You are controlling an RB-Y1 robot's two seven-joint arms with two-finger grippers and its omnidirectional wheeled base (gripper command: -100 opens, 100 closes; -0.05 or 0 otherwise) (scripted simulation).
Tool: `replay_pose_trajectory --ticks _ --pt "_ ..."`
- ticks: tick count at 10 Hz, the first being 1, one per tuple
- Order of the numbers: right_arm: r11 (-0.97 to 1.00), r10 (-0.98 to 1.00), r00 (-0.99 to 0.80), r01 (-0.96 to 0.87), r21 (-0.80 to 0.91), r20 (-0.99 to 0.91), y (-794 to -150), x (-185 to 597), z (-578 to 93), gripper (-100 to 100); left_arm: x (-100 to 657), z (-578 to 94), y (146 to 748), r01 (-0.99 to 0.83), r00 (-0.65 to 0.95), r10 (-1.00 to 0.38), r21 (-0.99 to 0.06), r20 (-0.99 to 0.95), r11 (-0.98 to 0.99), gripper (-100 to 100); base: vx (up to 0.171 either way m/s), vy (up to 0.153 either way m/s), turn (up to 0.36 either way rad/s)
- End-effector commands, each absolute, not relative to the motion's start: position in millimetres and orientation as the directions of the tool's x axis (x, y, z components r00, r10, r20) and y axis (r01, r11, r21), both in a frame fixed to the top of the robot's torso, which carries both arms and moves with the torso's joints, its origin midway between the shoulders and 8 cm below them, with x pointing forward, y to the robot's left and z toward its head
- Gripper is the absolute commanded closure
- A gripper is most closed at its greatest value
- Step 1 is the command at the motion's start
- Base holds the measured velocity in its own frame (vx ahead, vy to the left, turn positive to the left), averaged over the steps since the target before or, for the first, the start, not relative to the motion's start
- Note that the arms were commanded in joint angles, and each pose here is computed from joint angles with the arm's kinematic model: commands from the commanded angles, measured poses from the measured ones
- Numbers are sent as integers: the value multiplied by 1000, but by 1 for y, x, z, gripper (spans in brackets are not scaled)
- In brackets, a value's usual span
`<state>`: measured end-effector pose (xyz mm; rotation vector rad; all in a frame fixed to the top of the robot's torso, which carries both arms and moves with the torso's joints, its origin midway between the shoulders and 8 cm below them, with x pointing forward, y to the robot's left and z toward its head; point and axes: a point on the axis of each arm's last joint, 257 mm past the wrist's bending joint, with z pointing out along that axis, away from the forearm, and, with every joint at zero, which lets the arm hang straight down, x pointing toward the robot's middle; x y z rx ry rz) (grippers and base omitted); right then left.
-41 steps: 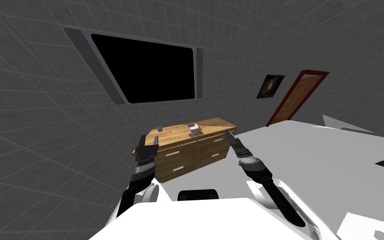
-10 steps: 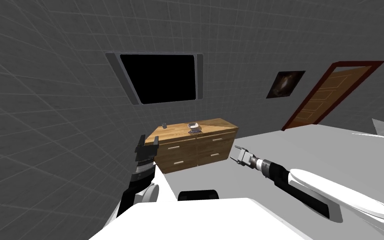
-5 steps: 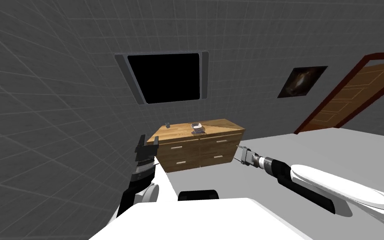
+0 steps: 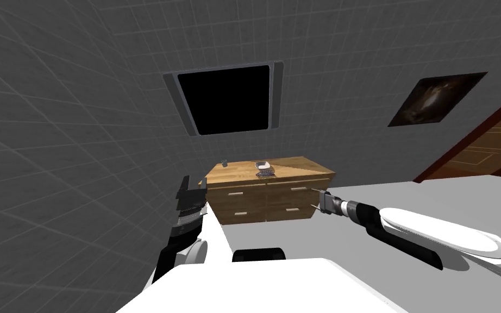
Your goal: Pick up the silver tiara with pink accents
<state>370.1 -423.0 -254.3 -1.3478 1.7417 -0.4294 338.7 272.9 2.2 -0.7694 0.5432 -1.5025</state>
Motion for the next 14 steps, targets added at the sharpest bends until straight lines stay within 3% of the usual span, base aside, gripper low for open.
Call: replay_pose_trajectory --ticks 1,7,14 --pt "315 -924 -26 -614 -724 -380 -430 371 -252 -100 339 2 273 670 25 -990 -737 141 -88 0 65 57 101" --pt "99 -986 39 -642 -760 -162 -465 380 -238 -100 339 2 273 670 25 -990 -737 141 -88 0 106 67 168" --pt "-67 -995 95 -689 -721 2 -490 373 -235 -100 339 2 273 670 25 -990 -737 141 -88 0 168 80 222"
